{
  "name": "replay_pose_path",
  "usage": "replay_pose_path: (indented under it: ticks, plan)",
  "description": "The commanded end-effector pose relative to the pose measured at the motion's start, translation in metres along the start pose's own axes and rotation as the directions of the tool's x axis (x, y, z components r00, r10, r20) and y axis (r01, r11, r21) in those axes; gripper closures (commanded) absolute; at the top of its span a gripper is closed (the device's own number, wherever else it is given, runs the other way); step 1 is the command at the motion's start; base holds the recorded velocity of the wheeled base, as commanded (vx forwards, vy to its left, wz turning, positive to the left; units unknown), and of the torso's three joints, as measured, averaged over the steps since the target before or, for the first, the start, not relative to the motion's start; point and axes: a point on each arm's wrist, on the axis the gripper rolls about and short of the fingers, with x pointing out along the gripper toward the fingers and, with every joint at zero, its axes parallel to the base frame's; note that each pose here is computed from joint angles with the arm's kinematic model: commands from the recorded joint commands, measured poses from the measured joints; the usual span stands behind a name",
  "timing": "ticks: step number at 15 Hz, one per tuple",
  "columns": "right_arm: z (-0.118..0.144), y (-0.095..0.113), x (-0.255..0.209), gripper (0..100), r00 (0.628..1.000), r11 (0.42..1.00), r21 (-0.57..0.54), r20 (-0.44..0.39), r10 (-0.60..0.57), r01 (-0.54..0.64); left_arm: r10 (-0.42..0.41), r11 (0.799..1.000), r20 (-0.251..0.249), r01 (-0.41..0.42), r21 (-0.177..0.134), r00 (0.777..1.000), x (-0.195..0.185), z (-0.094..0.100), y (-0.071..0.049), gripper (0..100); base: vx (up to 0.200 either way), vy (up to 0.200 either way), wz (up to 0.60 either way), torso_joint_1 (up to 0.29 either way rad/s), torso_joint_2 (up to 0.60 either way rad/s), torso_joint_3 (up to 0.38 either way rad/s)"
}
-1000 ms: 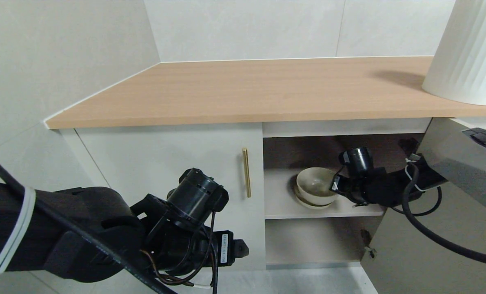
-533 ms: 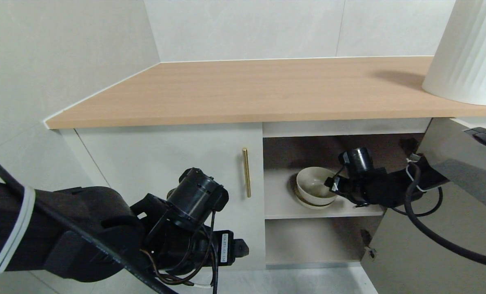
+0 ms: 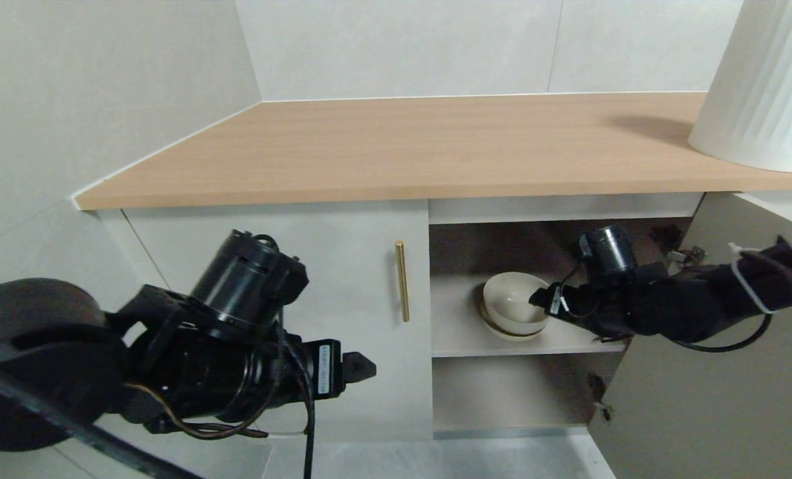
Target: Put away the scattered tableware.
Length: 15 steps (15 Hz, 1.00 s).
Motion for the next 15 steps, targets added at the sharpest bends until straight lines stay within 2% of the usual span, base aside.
replay_pose_path:
  ticks: [1,3,5,8,10,15]
  plan:
    - [0.006,-0.004,-0.11,0,0.99,0.989,-0.049,-0.023,0.137,-0.138,0.025,1.0,0.09,-0.026,0.006,0.996,-0.032,0.008,0.02,0,0.0,0.0,0.0,0.0,0.0,0.0]
    - [-0.001,-0.005,-0.145,0,0.984,0.979,-0.106,-0.068,0.165,-0.171,0.064,0.998,0.154,-0.064,-0.009,0.986,-0.047,0.006,0.025,0,0.0,0.0,0.0,0.0,0.0,0.0]
    - [-0.005,-0.006,-0.161,0,0.98,0.97,-0.151,-0.086,0.178,-0.19,0.058,0.998,0.168,-0.057,-0.011,0.984,-0.055,0.001,0.029,0,0.0,0.0,0.0,0.0,0.0,0.0]
    - [-0.015,-0.01,-0.165,0,0.979,0.963,-0.199,-0.123,0.162,-0.184,0.066,0.998,0.155,-0.065,-0.008,0.986,-0.053,-0.003,0.031,0,0.0,0.0,0.0,0.0,0.0,0.0]
    - [-0.024,-0.009,-0.164,0,0.976,0.956,-0.226,-0.148,0.158,-0.189,0.072,0.997,0.142,-0.072,-0.001,0.987,-0.046,-0.002,0.028,0,-0.2,0.0,0.0,-0.002,0.0,0.0]
    - [-0.026,-0.01,-0.163,0,0.976,0.954,-0.234,-0.155,0.152,-0.186,0.076,0.997,0.126,-0.077,0.004,0.989,-0.042,-0.003,0.027,0,-0.2,0.0,0.0,-0.001,0.0,0.0]
